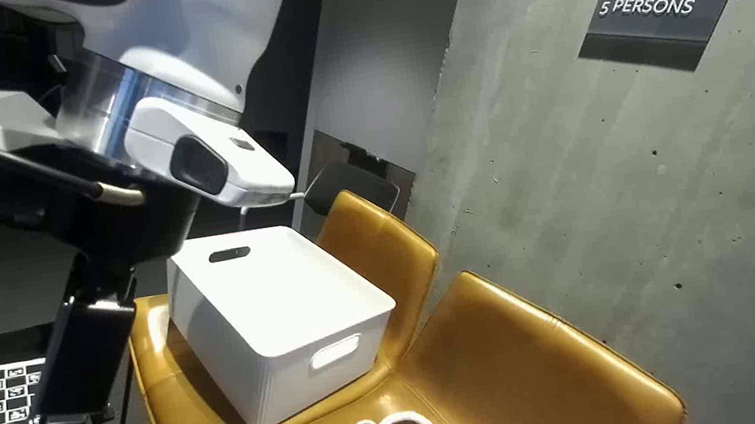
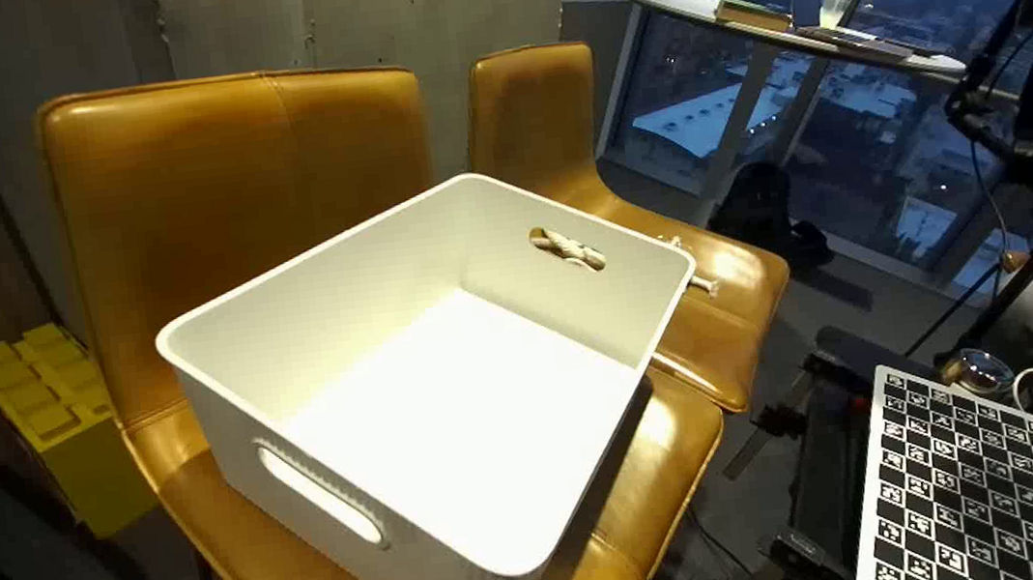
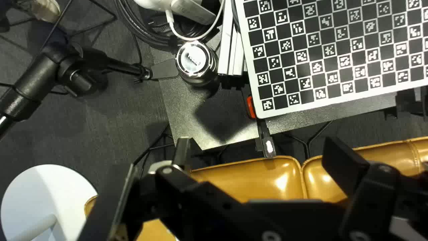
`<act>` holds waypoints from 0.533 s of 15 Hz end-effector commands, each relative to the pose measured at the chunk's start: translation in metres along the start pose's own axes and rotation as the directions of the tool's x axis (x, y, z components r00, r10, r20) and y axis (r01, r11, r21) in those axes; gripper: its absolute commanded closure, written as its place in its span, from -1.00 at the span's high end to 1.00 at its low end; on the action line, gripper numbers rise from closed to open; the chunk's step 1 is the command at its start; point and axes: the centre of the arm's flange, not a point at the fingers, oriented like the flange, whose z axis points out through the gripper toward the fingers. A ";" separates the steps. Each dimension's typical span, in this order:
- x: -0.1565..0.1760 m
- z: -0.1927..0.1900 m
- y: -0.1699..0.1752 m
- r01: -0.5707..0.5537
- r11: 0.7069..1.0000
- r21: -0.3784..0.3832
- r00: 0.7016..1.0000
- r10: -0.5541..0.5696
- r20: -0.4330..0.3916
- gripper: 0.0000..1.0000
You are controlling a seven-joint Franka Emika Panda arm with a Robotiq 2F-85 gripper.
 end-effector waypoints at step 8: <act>0.047 -0.002 0.020 0.022 1.000 0.007 0.994 -0.021 -0.106 1.00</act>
